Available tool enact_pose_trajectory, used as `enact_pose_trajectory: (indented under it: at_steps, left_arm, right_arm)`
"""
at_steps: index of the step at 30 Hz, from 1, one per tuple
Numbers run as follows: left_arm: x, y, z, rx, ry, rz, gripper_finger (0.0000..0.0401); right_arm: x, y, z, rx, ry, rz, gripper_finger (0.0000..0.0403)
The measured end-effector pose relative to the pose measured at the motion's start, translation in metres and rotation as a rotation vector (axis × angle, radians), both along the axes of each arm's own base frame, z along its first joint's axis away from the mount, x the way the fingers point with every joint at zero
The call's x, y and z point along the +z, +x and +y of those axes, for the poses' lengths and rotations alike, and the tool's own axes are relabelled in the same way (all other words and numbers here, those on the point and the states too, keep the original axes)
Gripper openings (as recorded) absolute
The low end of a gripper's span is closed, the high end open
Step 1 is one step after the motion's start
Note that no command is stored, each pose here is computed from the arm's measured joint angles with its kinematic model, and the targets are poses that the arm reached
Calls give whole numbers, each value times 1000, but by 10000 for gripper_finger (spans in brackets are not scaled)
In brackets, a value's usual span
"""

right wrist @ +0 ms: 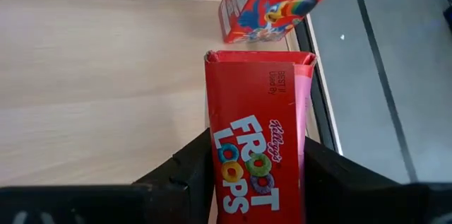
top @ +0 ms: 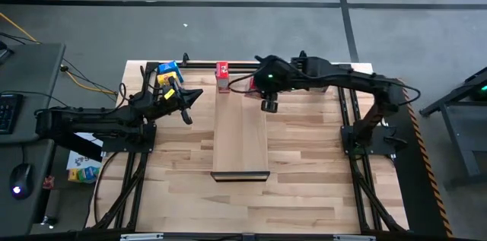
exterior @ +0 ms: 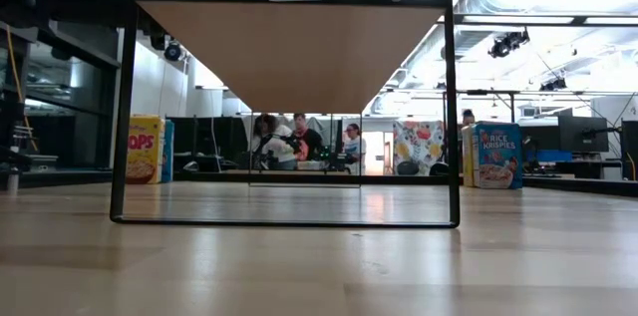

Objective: Stack cereal on shelf
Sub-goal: Put the red cereal box and aligned with the red cereal box on the shelf

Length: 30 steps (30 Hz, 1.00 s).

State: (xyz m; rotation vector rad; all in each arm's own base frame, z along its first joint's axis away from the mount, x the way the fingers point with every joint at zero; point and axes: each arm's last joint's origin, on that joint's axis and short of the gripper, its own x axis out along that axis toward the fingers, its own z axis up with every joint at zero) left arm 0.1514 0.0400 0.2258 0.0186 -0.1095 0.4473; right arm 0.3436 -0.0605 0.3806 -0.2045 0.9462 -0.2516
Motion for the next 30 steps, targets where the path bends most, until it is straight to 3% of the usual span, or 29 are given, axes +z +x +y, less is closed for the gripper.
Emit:
enact_pose_trajectory:
  at_steps: [9,25,30]
  left_arm:
    - [-1,0,0,-2,-16,1,0]
    - [-1,0,0,-2,-16,1,0]
    - [-1,0,0,-2,-16,1,0]
  right_arm:
    - [-12,25,-11,13,-42,62,155]
    - [-14,23,-32,-25,44,43,194]
    - [-14,23,-33,-13,2,51,193]
